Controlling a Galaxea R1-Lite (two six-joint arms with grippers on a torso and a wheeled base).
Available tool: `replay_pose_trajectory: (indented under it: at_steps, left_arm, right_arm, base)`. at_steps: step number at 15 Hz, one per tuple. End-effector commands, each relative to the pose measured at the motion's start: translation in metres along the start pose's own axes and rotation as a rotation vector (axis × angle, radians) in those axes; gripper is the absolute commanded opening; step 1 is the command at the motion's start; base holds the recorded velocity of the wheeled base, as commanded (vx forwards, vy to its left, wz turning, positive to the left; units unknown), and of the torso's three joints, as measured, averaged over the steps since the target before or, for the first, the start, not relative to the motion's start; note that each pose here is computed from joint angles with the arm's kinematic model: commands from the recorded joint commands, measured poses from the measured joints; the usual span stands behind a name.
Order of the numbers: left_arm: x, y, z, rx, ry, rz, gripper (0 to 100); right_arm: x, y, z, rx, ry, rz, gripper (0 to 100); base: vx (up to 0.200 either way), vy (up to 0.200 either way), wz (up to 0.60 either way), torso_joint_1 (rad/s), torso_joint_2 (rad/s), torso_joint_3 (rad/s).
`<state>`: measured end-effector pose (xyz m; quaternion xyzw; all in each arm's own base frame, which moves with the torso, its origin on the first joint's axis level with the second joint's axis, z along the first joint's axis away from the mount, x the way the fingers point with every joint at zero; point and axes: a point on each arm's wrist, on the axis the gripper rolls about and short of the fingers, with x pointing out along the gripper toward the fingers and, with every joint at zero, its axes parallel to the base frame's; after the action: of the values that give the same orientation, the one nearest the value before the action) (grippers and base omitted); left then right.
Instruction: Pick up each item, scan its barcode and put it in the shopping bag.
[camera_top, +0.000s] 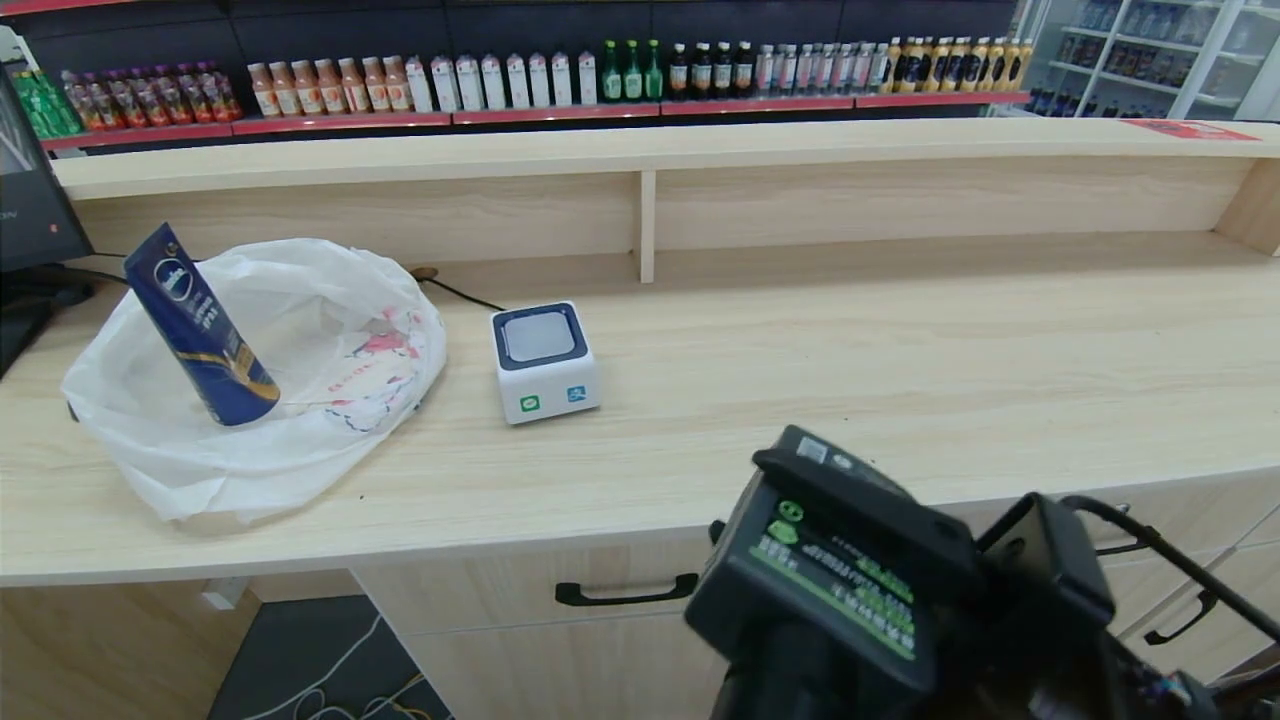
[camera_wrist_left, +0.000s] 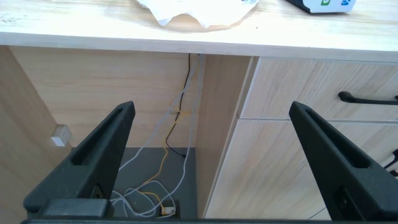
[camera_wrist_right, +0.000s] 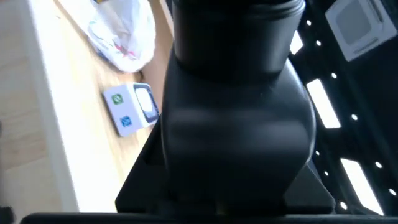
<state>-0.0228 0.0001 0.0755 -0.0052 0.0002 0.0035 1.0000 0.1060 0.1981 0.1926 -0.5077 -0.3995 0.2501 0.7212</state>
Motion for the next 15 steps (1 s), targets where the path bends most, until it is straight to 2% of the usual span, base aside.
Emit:
replay_pose_trajectory:
  at_steps: [1,7,15]
  left_arm:
    - [0.0,0.0,0.0,0.0,0.0,0.001,100]
    - [0.0,0.0,0.0,0.0,0.0,0.001,100]
    - [0.0,0.0,0.0,0.0,0.0,0.001,100]
  right_arm:
    - [-0.008,-0.017,-0.005,-0.006,0.02,-0.06,0]
    - [-0.003,-0.026,-0.003,0.0,0.016,-0.106,0]
    - [-0.003,-0.025,0.005,0.019,-0.009,-0.104,0]
  base:
    - [0.0,0.0,0.0,0.0,0.0,0.0]
    - [0.0,0.0,0.0,0.0,0.0,0.0]
    - [0.0,0.0,0.0,0.0,0.0,0.0]
